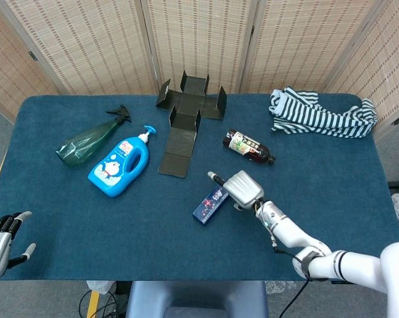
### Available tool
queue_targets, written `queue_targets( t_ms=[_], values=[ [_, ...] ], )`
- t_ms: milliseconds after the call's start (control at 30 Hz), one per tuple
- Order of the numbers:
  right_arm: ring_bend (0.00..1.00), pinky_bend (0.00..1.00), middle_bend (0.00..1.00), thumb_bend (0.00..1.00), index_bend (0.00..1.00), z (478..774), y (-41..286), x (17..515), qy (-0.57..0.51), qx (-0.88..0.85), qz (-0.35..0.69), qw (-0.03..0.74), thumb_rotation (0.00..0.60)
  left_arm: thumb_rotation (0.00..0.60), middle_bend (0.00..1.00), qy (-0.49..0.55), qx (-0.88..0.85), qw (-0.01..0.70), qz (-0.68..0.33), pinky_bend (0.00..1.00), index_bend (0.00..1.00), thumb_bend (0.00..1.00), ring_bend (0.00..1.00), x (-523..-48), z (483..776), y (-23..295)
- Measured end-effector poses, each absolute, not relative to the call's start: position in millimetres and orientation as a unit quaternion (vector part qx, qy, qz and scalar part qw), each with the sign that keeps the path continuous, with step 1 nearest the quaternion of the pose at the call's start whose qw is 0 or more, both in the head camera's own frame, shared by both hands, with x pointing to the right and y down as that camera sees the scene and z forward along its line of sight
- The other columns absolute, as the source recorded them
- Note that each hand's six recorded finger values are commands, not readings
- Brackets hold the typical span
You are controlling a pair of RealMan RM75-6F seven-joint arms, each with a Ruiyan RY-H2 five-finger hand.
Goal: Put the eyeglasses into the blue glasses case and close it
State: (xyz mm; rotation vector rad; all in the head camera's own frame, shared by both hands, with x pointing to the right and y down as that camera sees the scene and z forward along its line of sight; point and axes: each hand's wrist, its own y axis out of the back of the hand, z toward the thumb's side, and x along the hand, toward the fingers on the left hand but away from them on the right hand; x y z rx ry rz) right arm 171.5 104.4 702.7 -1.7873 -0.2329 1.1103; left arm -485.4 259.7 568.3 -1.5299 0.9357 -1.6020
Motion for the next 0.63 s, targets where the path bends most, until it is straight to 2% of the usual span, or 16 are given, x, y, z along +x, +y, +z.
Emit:
queue_targets(
  t_ms=[67, 167, 333, 433, 633],
  values=[
    [0.85, 0.78, 0.72, 0.17, 0.00, 692, 100, 191, -0.129, -0.723, 0.466, 0.493, 0.600, 0.600, 0.26, 0.364, -0.591, 0.366, -0.620, 0.30, 0.23, 0.30, 0.23, -485, 569, 255],
    [0.67, 0.73, 0.56, 0.23, 0.05, 672, 97, 228, -0.183, -0.698, 0.485, 0.493, 0.600, 0.600, 0.26, 0.367, -0.586, 0.374, -0.618, 0.30, 0.23, 0.30, 0.23, -482, 570, 249],
    [0.45, 0.60, 0.41, 0.24, 0.09, 636, 108, 301, -0.263, -0.649, 0.528, 0.481, 0.600, 0.600, 0.26, 0.371, -0.580, 0.390, -0.612, 0.30, 0.23, 0.30, 0.23, -471, 572, 240],
    [0.38, 0.55, 0.37, 0.24, 0.09, 615, 124, 344, -0.304, -0.619, 0.553, 0.467, 0.600, 0.600, 0.26, 0.380, -0.574, 0.398, -0.607, 0.30, 0.23, 0.30, 0.23, -463, 571, 234],
    [0.37, 0.53, 0.37, 0.24, 0.11, 581, 168, 410, -0.362, -0.576, 0.593, 0.432, 0.600, 0.600, 0.26, 0.387, -0.570, 0.407, -0.601, 0.30, 0.23, 0.30, 0.23, -449, 570, 229]
  ],
)
